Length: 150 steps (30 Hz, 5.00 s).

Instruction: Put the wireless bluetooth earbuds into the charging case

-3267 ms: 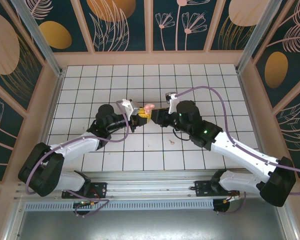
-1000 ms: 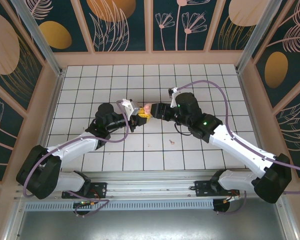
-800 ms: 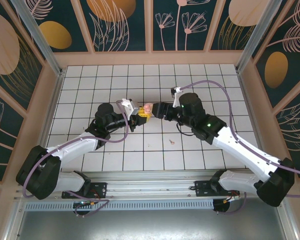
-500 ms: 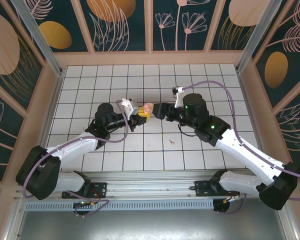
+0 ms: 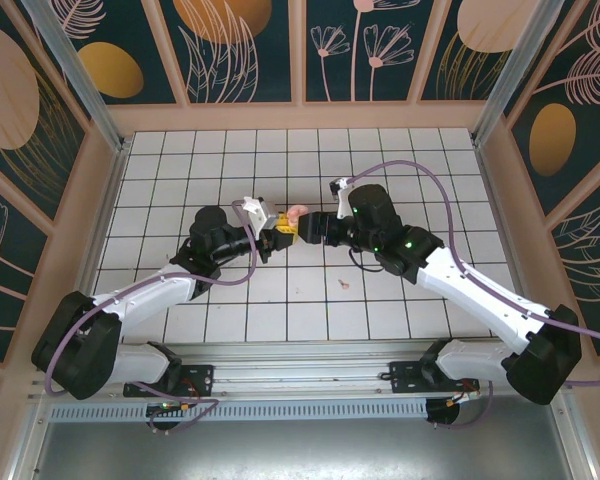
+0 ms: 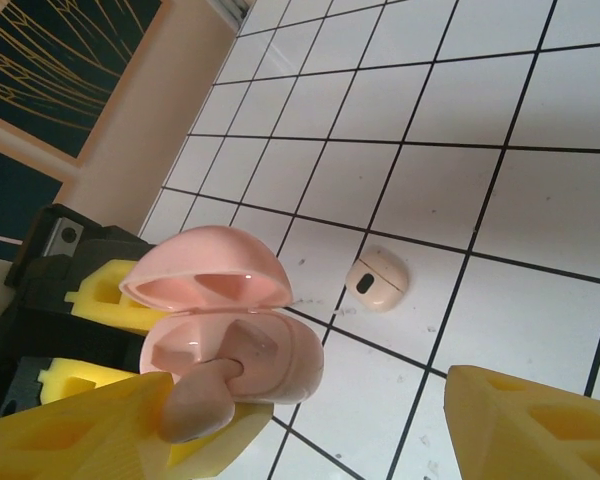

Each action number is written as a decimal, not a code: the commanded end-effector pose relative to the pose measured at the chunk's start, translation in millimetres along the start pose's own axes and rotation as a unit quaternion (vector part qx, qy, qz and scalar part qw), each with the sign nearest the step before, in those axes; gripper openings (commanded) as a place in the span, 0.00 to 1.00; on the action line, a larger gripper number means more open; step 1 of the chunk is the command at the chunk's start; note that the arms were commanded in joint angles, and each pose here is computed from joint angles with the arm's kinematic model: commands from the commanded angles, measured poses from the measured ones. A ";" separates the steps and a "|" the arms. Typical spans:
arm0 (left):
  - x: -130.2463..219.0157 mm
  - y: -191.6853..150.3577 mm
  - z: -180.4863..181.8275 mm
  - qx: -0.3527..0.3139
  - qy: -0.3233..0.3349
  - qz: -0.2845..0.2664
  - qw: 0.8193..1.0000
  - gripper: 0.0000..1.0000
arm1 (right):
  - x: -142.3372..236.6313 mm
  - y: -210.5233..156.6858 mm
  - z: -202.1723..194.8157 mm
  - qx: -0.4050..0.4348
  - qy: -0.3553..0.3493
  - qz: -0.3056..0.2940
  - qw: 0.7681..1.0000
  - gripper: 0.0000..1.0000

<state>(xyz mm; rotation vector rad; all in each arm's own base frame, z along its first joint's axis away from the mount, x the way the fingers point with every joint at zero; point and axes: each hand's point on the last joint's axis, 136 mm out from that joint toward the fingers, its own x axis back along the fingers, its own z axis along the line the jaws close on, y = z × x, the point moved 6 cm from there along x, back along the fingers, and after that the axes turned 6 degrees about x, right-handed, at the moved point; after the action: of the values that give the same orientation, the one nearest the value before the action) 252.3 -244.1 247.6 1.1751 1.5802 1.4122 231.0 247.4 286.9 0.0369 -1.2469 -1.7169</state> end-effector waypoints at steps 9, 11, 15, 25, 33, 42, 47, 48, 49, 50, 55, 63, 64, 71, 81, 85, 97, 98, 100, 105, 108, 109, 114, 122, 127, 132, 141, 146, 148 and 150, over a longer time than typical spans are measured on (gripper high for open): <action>0.0 24.6 -6.5 -0.031 -0.009 -0.033 0.999 0.16 | 11.2 5.0 -2.0 -0.003 -0.014 -0.022 1.000 0.70; 0.2 24.7 -6.5 -0.030 -0.009 -0.033 0.999 0.16 | 12.5 5.3 -3.0 -0.006 -0.012 -0.026 1.000 0.71; 0.4 25.0 -6.3 -0.031 -0.008 -0.033 0.999 0.16 | 12.7 4.9 -3.6 -0.009 -0.007 -0.027 1.000 0.70; 0.4 26.9 -7.1 -0.032 -0.010 -0.035 0.999 0.16 | 15.4 2.7 -7.9 -0.017 -0.001 -0.029 0.999 0.71; -0.1 28.5 -7.4 -0.034 -0.013 -0.036 0.999 0.16 | 18.3 2.8 -11.8 -0.025 0.003 -0.038 0.999 0.71; -0.5 29.5 -8.1 -0.034 -0.016 -0.036 0.999 0.16 | 22.2 6.4 -11.6 -0.030 0.015 -0.048 0.998 0.70; 0.2 28.3 -8.2 -0.033 -0.015 -0.035 0.999 0.16 | 36.3 11.5 -8.4 -0.034 0.045 -0.077 0.995 0.71; 0.1 28.0 -8.1 -0.032 -0.015 -0.034 0.999 0.16 | 39.1 12.3 -7.2 -0.033 0.055 -0.083 0.994 0.71; 0.1 28.2 -8.0 -0.033 -0.015 -0.035 0.999 0.16 | 42.1 13.5 -5.6 -0.033 0.065 -0.090 0.993 0.70; 0.0 28.1 -8.2 -0.033 -0.015 -0.035 0.999 0.16 | 44.4 14.1 -4.3 -0.032 0.072 -0.093 0.992 0.71; -0.2 28.3 -8.5 -0.031 -0.017 -0.035 0.999 0.16 | 46.2 18.5 0.4 -0.030 0.102 -0.098 0.990 0.70; 0.4 28.8 -8.6 -0.031 -0.016 -0.037 0.999 0.16 | 30.8 17.8 1.5 -0.032 0.111 -0.064 0.991 0.66; 0.9 29.5 -8.8 -0.032 -0.016 -0.038 0.999 0.16 | 29.3 16.6 0.1 -0.033 0.107 -0.062 0.992 0.66; 1.3 30.1 -9.6 -0.033 -0.017 -0.038 0.999 0.16 | 29.6 18.5 -9.6 -0.043 0.082 -0.071 0.993 0.61; 1.0 30.5 -10.1 -0.033 -0.020 -0.039 0.999 0.16 | 23.5 21.9 -10.0 -0.041 0.086 -0.070 0.993 0.58; 1.5 31.2 -10.2 -0.033 -0.019 -0.039 0.998 0.16 | 21.2 22.7 -10.1 -0.040 0.088 -0.070 0.993 0.58; 1.4 30.9 -10.4 -0.032 -0.021 -0.038 0.999 0.16 | 16.0 25.7 -13.8 -0.042 0.084 -0.069 0.993 0.57; 1.1 30.8 -10.6 -0.032 -0.021 -0.038 0.999 0.16 | 16.0 25.6 -13.8 -0.042 0.084 -0.069 0.993 0.57; 1.4 30.8 -10.3 -0.032 -0.021 -0.038 0.999 0.16 | 18.2 26.6 -13.2 -0.041 0.084 -0.071 0.993 0.57; 1.5 31.5 -10.9 -0.033 -0.021 -0.038 0.998 0.16 | 30.8 32.5 -10.0 -0.031 0.086 -0.084 0.992 0.57; 1.6 30.3 -10.7 -0.033 -0.020 -0.036 0.999 0.16 | 37.4 37.3 -5.3 -0.024 0.098 -0.093 0.990 0.57; 1.6 31.1 -10.5 -0.033 -0.020 -0.037 0.999 0.16 | 38.0 38.7 -3.8 -0.022 0.103 -0.093 0.990 0.57; 1.4 31.9 -10.6 -0.034 -0.020 -0.038 0.998 0.16 | 30.8 41.3 0.9 -0.021 0.120 -0.079 0.989 0.57; 1.3 31.5 -10.6 -0.034 -0.020 -0.036 0.999 0.16 | 17.4 36.8 -1.7 -0.025 0.123 -0.057 0.990 0.56; 1.4 32.8 -10.5 -0.036 -0.020 -0.038 0.998 0.16 | 12.0 28.0 -9.9 -0.034 0.103 -0.044 0.993 0.54; 1.2 33.4 -10.9 -0.036 -0.023 -0.038 0.998 0.16 | 5.9 20.7 -17.3 -0.043 0.087 -0.029 0.995 0.53; 2.1 34.2 -12.2 -0.036 -0.025 -0.039 0.998 0.16 | 0.9 10.5 -22.3 -0.050 0.081 -0.007 0.995 0.53; 1.9 32.3 -11.8 -0.034 -0.024 -0.037 0.998 0.16 | 10.8 15.5 -19.6 -0.043 0.074 -0.018 0.996 0.53; 1.9 32.0 -11.7 -0.033 -0.024 -0.037 0.998 0.16 | 18.1 21.7 -16.7 -0.037 0.075 -0.033 0.996 0.54; 1.8 31.4 -11.9 -0.033 -0.024 -0.036 0.999 0.16 | 24.2 27.5 -12.5 -0.032 0.081 -0.045 0.995 0.55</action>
<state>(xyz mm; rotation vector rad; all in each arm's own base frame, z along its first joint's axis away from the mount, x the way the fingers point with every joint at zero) 250.8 -245.0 257.9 1.1618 1.5691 1.4026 245.6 229.5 295.3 0.1476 -1.0416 -1.7646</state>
